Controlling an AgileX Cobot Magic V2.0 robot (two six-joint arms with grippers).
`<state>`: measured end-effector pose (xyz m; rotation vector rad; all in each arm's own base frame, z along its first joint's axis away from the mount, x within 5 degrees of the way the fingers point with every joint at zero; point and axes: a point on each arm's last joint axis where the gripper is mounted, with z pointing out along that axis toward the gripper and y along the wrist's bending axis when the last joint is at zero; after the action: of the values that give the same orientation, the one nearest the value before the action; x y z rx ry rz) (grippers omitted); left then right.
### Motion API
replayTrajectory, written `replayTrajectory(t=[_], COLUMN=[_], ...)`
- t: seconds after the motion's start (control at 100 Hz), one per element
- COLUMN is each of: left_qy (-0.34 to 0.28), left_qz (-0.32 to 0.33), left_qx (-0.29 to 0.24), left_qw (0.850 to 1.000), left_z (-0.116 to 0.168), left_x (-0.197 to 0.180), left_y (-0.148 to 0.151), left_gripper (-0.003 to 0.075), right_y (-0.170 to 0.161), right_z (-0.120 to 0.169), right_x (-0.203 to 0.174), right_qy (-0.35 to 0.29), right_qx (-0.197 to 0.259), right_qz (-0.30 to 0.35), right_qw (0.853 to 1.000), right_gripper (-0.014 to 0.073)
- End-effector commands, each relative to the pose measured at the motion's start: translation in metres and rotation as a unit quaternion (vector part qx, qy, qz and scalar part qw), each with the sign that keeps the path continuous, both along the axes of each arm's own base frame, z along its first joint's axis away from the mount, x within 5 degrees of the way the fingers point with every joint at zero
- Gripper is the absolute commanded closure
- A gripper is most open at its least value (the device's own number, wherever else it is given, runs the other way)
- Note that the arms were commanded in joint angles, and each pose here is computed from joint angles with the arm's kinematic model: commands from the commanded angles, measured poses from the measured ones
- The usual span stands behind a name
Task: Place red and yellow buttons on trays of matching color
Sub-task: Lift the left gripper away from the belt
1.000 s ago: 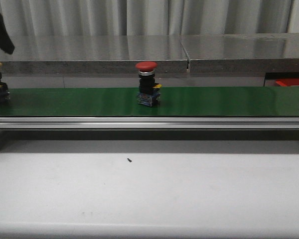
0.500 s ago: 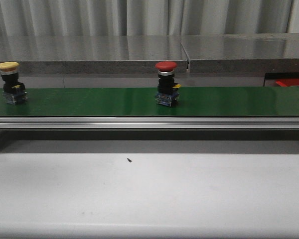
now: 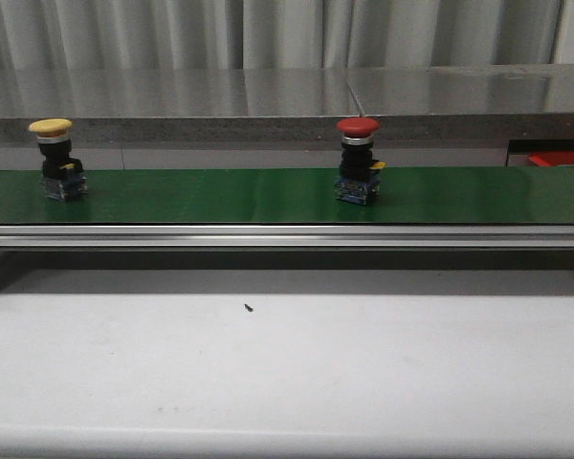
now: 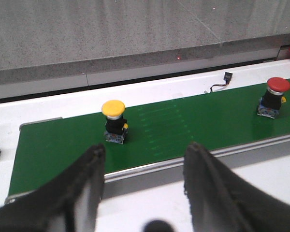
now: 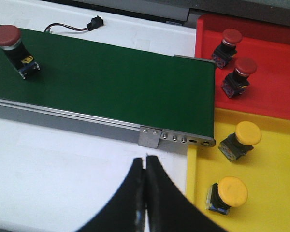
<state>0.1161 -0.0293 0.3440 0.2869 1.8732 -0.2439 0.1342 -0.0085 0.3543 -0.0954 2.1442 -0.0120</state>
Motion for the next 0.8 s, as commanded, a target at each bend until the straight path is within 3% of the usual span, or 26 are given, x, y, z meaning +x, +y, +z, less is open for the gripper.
replayTrajectory(t=[0.0, 0.13, 0.42, 0.49, 0.54, 0.61, 0.73, 0.76, 0.79], left_qy=[-0.034, -0.015, -0.013, -0.013, -0.013, -0.013, -0.015, -0.015, -0.015], left_qz=[0.013, 0.013, 0.020, 0.020, 0.020, 0.020, 0.022, 0.022, 0.022], left_qx=[-0.027, -0.026, -0.027, -0.027, -0.027, -0.026, -0.018, -0.015, -0.016], left_qw=[0.999, 0.999, 0.999, 0.999, 0.999, 0.999, 0.999, 1.000, 1.000], left_z=[0.002, -0.014, -0.020, -0.020, -0.020, -0.020, -0.021, -0.021, -0.021], left_x=[-0.008, -0.010, -0.008, -0.008, -0.008, -0.008, -0.008, -0.008, -0.008], left_y=[0.001, 0.001, 0.002, 0.002, 0.002, 0.002, 0.003, 0.003, 0.003], left_gripper=[0.0530, 0.0737, 0.0739, 0.0739, 0.0739, 0.0739, 0.0739, 0.0739, 0.0739], right_y=[-0.001, -0.001, 0.000, 0.000, 0.001, 0.002, 0.004, 0.004, 0.005], right_z=[0.013, 0.016, 0.016, 0.013, 0.011, 0.009, 0.007, 0.007, 0.007], right_x=[0.001, 0.002, 0.003, 0.002, 0.001, 0.000, -0.002, -0.002, -0.002], right_qy=[-0.042, -0.059, -0.061, -0.046, -0.034, -0.016, -0.002, -0.002, -0.003], right_qx=[-0.007, -0.009, 0.000, 0.004, 0.005, 0.008, 0.015, 0.020, 0.023], right_qz=[-0.003, -0.008, -0.006, -0.002, 0.001, 0.006, 0.012, 0.013, 0.014], right_qw=[0.999, 0.998, 0.998, 0.999, 0.999, 1.000, 1.000, 1.000, 1.000], right_gripper=[0.0663, 0.0663, 0.0661, 0.0628, 0.0557, 0.0381, -0.0025, -0.0075, -0.0057])
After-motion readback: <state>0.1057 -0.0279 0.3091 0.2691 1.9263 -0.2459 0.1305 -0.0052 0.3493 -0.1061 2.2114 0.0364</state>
